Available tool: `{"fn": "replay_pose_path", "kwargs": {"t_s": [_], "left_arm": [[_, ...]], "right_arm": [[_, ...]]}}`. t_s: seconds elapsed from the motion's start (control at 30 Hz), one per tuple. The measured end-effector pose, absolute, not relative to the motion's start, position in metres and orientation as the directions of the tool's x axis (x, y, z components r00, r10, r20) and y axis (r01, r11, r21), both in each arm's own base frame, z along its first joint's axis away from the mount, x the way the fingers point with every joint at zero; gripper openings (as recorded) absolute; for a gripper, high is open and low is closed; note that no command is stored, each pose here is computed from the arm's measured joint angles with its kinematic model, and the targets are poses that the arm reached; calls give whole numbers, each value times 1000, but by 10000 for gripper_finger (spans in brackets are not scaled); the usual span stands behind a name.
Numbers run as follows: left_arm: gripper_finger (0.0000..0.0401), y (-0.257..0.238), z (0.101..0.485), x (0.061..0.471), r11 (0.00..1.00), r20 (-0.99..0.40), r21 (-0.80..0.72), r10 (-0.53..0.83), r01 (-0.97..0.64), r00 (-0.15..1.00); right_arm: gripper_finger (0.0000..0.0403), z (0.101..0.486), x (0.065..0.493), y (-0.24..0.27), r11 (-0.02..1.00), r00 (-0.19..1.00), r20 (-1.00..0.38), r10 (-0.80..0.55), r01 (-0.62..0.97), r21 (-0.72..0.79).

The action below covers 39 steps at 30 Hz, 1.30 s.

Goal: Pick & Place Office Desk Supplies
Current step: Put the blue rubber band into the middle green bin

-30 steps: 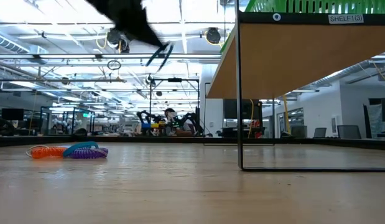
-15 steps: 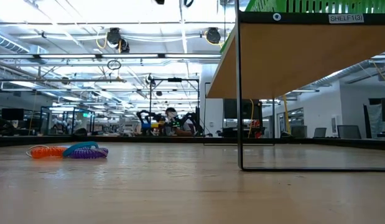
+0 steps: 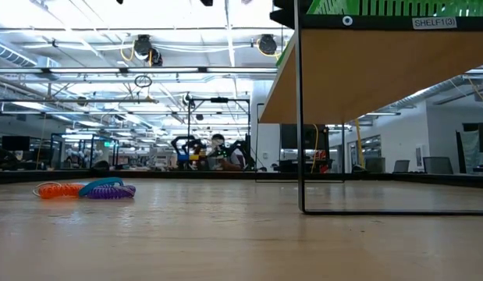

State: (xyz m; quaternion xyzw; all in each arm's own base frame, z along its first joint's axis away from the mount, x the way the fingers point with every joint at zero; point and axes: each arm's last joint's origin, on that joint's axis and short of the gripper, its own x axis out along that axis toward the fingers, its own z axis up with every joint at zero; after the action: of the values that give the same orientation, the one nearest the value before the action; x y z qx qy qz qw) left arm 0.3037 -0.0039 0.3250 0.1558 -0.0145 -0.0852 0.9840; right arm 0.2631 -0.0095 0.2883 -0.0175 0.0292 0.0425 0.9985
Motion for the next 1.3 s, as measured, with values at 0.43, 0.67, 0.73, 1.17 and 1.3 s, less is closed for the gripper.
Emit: {"fn": "replay_pose_path", "kwargs": {"t_s": [0.43, 0.67, 0.73, 1.17, 1.3], "left_arm": [[3, 4, 313, 317, 948, 2, 284, -151, 144, 989], [3, 4, 307, 325, 950, 25, 280, -153, 140, 988], [3, 5, 305, 326, 952, 17, 270, -151, 141, 988], [10, 5, 307, 326, 956, 34, 259, -151, 137, 988], [3, 5, 307, 326, 957, 35, 254, -151, 138, 988]], "right_arm": [[284, 274, 294, -7, 972, 968, 94, 233, -235, 13], [291, 267, 303, -7, 971, 962, 133, 237, -240, 0], [281, 267, 303, -7, 971, 962, 133, 238, -239, -5], [104, 268, 303, -7, 971, 961, 141, 237, -234, -39], [41, 268, 303, -7, 971, 961, 141, 238, -234, -43]]}}
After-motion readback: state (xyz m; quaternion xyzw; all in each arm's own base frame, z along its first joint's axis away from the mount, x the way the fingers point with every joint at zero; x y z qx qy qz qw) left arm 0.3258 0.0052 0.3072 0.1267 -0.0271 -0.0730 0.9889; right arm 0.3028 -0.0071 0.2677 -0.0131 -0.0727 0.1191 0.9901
